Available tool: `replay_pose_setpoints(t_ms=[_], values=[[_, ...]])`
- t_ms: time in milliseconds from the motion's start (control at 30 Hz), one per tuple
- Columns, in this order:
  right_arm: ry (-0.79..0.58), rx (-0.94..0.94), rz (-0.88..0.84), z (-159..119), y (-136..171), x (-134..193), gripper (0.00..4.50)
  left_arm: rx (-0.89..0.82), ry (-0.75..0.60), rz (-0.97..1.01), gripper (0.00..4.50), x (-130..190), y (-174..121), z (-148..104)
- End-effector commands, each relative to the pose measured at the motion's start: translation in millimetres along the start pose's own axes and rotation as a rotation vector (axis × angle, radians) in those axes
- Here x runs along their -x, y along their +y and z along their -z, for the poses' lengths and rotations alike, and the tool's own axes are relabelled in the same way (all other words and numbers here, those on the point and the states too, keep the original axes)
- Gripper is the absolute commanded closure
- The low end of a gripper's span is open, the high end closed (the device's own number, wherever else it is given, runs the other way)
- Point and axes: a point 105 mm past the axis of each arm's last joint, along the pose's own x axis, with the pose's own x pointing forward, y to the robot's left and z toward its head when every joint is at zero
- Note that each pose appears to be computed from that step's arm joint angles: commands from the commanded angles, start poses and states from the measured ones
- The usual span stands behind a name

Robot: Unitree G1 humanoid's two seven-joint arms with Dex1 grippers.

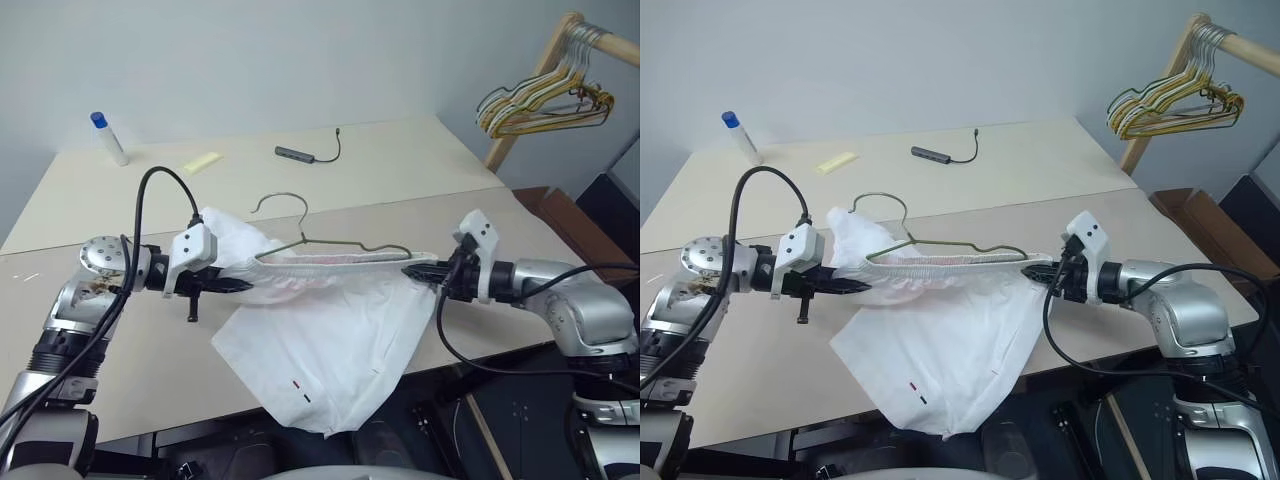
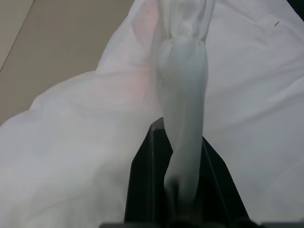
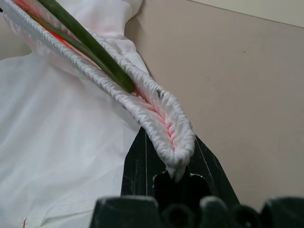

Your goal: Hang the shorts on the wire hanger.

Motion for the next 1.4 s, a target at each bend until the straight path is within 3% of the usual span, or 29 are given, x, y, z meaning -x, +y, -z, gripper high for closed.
replay_pose_setpoints(t_ms=[33,233,467,667,900,1033,1200,1400], values=[[-0.026,0.075,0.059,-17,-9,16,4.45,-0.036,0.099,-0.070,4.50,9,11,12],[-0.030,0.166,0.044,-33,1,16,4.45,-0.117,0.199,0.005,4.50,3,2,29],[0.002,0.376,-0.048,-43,43,-6,4.45,-0.093,0.080,-0.042,4.50,-23,18,1],[0.027,0.448,-0.095,-36,64,-14,2.60,-0.076,0.044,-0.068,4.50,-29,26,-8],[0.078,0.459,-0.079,-24,63,-21,0.12,-0.067,0.017,-0.088,4.50,-31,31,-15],[-0.011,0.439,-0.034,-55,47,13,0.03,-0.074,0.010,-0.073,4.50,-22,28,-17],[-0.099,0.445,-0.099,-89,49,44,0.03,-0.076,0.016,-0.070,4.50,-16,29,-17],[0.055,0.551,-0.090,-86,17,26,0.03,-0.093,-0.013,-0.017,4.50,-15,27,-29]])
